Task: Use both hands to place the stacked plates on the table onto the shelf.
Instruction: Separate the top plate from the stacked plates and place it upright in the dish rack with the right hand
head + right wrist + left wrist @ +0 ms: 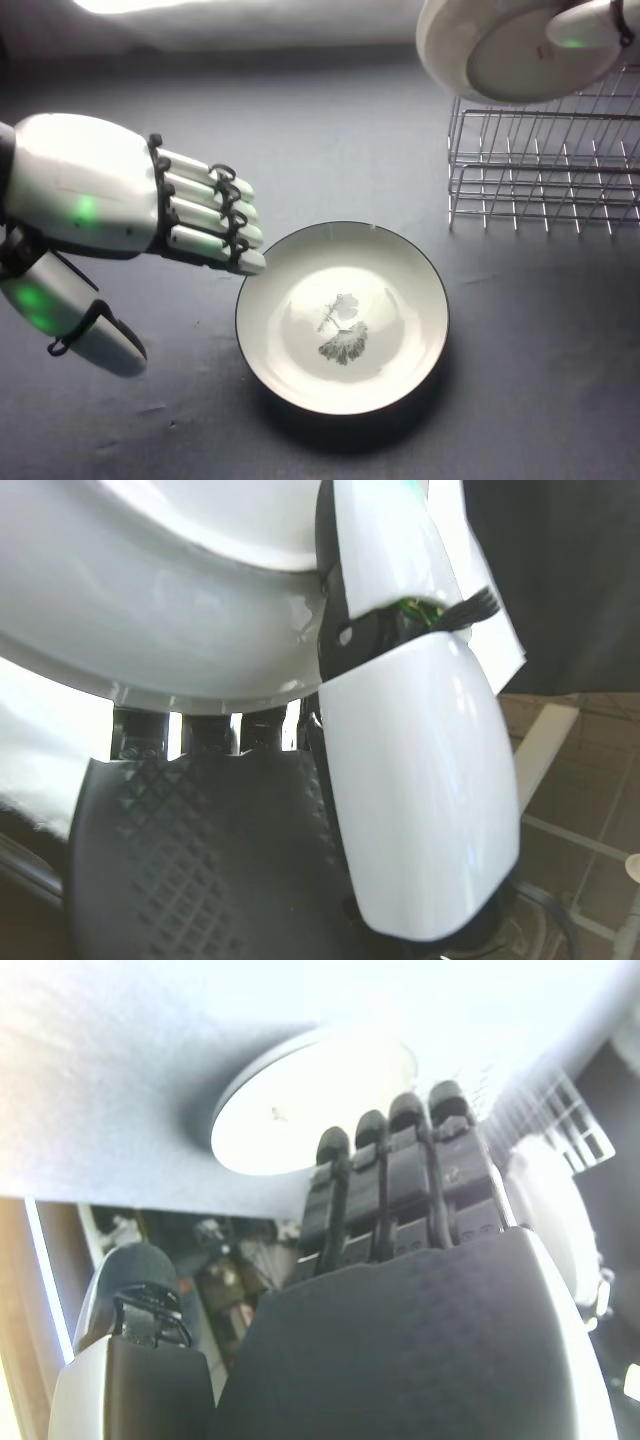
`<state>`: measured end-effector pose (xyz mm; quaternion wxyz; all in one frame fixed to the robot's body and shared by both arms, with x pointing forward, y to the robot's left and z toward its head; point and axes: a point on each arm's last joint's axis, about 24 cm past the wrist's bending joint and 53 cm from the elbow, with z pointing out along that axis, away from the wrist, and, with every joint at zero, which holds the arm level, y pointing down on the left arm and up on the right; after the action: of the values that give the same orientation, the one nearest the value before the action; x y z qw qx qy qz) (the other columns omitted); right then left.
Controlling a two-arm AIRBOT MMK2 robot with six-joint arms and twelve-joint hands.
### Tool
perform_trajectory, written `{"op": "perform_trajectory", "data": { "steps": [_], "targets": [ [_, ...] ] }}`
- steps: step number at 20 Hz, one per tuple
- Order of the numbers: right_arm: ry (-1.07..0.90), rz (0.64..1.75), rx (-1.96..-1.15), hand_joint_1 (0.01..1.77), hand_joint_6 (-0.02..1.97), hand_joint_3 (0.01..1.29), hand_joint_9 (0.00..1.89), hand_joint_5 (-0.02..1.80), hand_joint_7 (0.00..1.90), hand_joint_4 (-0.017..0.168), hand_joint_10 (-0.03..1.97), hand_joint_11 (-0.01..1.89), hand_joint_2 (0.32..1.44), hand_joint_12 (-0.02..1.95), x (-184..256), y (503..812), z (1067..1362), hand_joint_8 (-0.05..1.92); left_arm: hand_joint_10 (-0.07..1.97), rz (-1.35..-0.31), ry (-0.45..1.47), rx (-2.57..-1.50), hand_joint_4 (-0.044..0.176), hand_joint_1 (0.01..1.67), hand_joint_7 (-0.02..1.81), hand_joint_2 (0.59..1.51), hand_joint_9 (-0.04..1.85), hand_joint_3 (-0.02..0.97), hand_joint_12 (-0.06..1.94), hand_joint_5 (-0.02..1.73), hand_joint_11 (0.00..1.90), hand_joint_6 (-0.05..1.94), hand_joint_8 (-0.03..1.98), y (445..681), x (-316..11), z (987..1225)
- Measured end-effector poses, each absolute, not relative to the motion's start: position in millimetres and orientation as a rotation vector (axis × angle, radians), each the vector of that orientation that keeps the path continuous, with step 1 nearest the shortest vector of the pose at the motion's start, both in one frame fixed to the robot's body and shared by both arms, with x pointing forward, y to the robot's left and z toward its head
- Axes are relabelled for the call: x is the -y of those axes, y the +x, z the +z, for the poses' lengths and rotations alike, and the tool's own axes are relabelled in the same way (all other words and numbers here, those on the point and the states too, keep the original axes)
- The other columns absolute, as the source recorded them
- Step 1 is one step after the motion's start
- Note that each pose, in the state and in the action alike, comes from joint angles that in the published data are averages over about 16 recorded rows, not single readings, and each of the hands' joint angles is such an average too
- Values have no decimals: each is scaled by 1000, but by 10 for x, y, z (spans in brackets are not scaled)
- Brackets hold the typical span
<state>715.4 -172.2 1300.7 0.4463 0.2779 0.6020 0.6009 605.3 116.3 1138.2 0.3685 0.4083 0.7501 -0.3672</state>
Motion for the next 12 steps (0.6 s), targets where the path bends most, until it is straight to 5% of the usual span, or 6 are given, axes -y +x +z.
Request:
{"op": "perform_trajectory", "data": {
  "steps": [12],
  "targets": [
    [719,1354,-1545,1378,986,12,930,928,1039,-8,1146,809,993,1403,2097,7233,12571,799,9,-939,1030,-1956,0,14,91,1116,64,18,16,94,48,15,11,6076,-1026,11160]
  ]
}}
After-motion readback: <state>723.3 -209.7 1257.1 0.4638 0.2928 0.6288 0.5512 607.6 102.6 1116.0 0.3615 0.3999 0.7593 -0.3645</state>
